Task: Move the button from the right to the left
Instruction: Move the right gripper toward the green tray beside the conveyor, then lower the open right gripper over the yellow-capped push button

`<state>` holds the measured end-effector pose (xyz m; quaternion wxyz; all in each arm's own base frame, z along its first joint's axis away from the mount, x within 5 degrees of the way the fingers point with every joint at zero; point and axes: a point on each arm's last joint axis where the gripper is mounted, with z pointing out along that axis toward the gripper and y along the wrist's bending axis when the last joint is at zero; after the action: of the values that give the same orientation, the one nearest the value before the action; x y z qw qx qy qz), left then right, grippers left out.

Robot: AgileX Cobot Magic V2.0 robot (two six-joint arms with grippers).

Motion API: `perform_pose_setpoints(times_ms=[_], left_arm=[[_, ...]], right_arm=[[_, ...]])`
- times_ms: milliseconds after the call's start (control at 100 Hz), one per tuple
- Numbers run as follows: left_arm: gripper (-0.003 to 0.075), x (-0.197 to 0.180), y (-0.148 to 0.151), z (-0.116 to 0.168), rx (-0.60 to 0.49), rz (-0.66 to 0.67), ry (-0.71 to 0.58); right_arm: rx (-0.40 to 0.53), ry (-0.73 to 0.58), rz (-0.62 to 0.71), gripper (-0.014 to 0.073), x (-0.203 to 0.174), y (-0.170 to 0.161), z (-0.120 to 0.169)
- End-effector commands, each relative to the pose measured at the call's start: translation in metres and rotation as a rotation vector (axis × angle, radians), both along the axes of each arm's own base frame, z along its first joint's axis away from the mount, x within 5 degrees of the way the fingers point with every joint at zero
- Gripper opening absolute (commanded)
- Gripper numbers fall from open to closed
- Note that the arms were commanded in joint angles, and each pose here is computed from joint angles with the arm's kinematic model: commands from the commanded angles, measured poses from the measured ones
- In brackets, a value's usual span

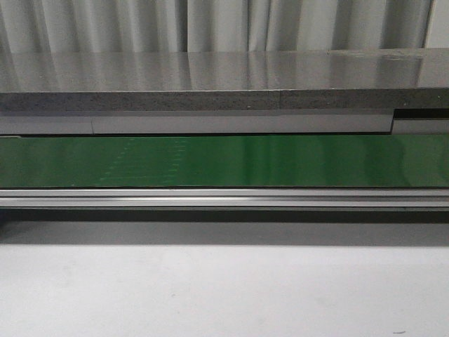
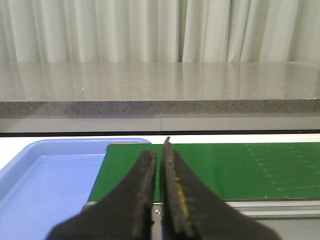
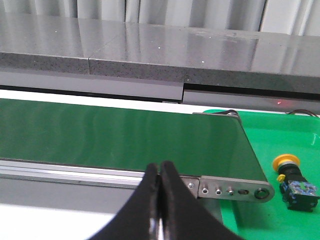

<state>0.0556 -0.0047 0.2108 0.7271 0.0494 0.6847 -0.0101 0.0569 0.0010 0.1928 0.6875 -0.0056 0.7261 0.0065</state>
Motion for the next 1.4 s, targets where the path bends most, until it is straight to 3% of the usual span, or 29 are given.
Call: perform_pose_setpoints(times_ms=[0, 290, 490, 700, 950, 1110, 1390], left_arm=[[0.0005, -0.002, 0.0, -0.005, -0.026, -0.003, -0.072], [0.0005, -0.002, 0.0, -0.005, -0.026, -0.003, -0.072], [0.0005, -0.002, 0.0, -0.005, -0.026, -0.003, -0.072], [0.0005, -0.002, 0.0, -0.005, -0.026, -0.003, -0.072], [0.0005, -0.002, 0.0, -0.005, -0.026, -0.003, -0.072], [0.0005, -0.002, 0.0, -0.005, -0.026, -0.003, -0.072], [0.0005, -0.002, 0.0, -0.005, -0.026, -0.003, -0.072]], right_arm=[[-0.01, -0.104, -0.003, -0.0068, -0.001, 0.0, 0.009], [-0.009, -0.188, -0.004, -0.0068, -0.004, 0.0, 0.029], [0.038, -0.14, 0.004, -0.0068, -0.008, 0.0, 0.06], [0.033, 0.054, 0.013, -0.0068, -0.006, 0.001, 0.108], [0.039, 0.4, 0.019, -0.0068, 0.017, 0.003, 0.15], [0.071, 0.61, 0.015, -0.0068, 0.038, 0.004, 0.16], [0.09, 0.681, 0.022, -0.0068, 0.064, 0.006, 0.155]])
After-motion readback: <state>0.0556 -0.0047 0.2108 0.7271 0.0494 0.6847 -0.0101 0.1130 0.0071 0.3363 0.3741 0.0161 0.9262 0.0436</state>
